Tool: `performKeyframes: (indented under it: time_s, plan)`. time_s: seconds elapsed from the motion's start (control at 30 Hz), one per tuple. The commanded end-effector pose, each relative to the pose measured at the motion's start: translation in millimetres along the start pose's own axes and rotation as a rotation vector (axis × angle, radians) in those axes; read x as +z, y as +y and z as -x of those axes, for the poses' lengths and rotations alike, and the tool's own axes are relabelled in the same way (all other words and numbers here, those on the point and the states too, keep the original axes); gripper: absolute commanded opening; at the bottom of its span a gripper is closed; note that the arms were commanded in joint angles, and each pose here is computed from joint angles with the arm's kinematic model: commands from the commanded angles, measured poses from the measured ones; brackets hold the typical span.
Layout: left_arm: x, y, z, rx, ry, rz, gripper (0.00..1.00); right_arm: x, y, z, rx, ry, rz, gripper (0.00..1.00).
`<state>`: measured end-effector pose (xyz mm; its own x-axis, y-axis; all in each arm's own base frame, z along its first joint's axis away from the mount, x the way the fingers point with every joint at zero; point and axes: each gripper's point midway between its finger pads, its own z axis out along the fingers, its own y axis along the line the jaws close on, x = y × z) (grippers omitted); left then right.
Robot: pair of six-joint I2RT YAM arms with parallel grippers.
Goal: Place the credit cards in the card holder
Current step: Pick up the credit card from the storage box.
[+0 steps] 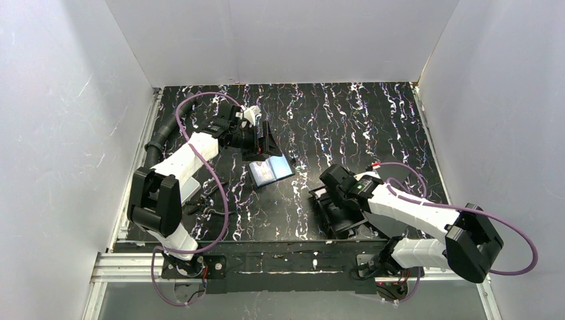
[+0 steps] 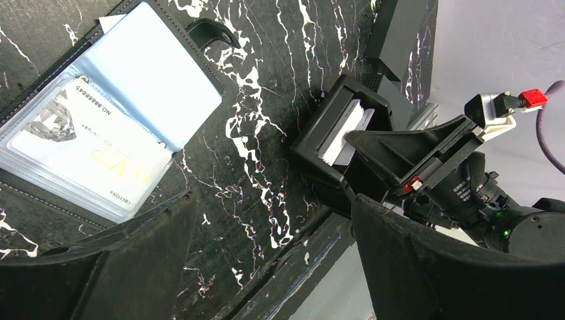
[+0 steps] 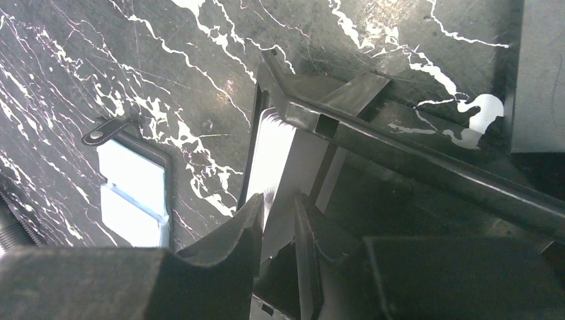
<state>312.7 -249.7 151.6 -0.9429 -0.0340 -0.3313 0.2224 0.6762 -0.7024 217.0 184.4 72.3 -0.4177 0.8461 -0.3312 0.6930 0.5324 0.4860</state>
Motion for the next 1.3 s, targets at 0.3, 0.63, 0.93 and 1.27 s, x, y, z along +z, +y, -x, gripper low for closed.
performKeyframes:
  time_s: [0.3, 0.63, 0.93, 1.27]
  plan:
    - [-2.1, -6.2, -5.9, 0.013, 0.016, -0.030, 0.85, -21.2, 22.9, 13.4, 0.048, -0.019, 0.044, 0.25]
    - [-2.2, -7.3, -5.9, 0.013, 0.017, -0.036, 0.85, -27.8, 23.0, 12.0, 0.064, 0.003, 0.028, 0.21]
    - [-1.6, -8.0, -6.5, 0.010, 0.020, -0.043, 0.85, -34.1, 24.9, 9.4, 0.101, 0.031, 0.012, 0.09]
    - [-0.5, -11.0, -8.2, 0.010, 0.027, -0.056, 0.85, -51.7, 27.0, 17.1, 0.059, 0.024, -0.049, 0.08]
